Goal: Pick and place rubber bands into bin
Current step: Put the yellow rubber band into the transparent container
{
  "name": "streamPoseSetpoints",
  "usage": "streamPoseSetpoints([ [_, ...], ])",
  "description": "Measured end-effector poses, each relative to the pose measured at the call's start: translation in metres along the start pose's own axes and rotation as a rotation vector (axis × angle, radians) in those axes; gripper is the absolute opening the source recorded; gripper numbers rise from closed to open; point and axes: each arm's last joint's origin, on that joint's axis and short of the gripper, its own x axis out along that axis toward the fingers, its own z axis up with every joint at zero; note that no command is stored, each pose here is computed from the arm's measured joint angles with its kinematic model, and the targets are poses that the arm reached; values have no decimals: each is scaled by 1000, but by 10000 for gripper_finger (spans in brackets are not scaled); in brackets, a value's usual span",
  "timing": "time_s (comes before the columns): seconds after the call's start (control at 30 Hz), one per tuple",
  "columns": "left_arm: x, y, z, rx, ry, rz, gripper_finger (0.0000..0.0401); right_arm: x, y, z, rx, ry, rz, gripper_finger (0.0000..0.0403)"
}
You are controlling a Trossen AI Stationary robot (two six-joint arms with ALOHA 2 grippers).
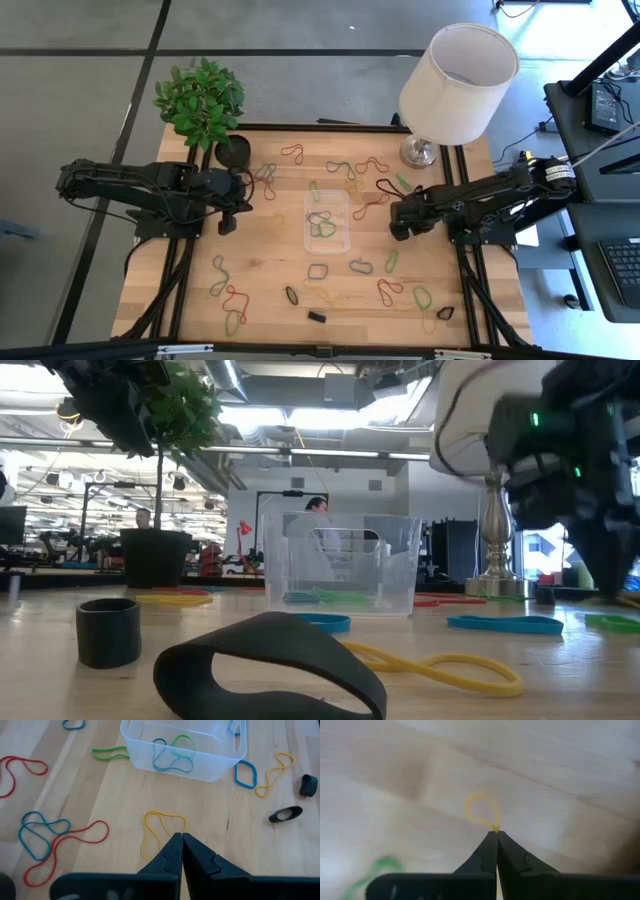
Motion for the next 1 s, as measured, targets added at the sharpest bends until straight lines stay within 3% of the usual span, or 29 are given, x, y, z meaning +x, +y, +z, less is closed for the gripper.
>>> streamPoseSetpoints([
  [0.2,0,0,0,0,-1,3,6,-53,30,2,-59,-101,119,2],
  [0.43,0,0,0,21,-1,5,6,-132,64,8,-139,-322,284,1],
  [0.6,0,0,0,80,-1,6,6,-171,98,17,-291,-452,352,0],
  [0.8,0,0,0,98,-1,6,6,-185,156,33,-473,-531,379,0],
  [1.0,0,0,0,98,0,6,6,-154,211,54,-565,-522,302,0],
])
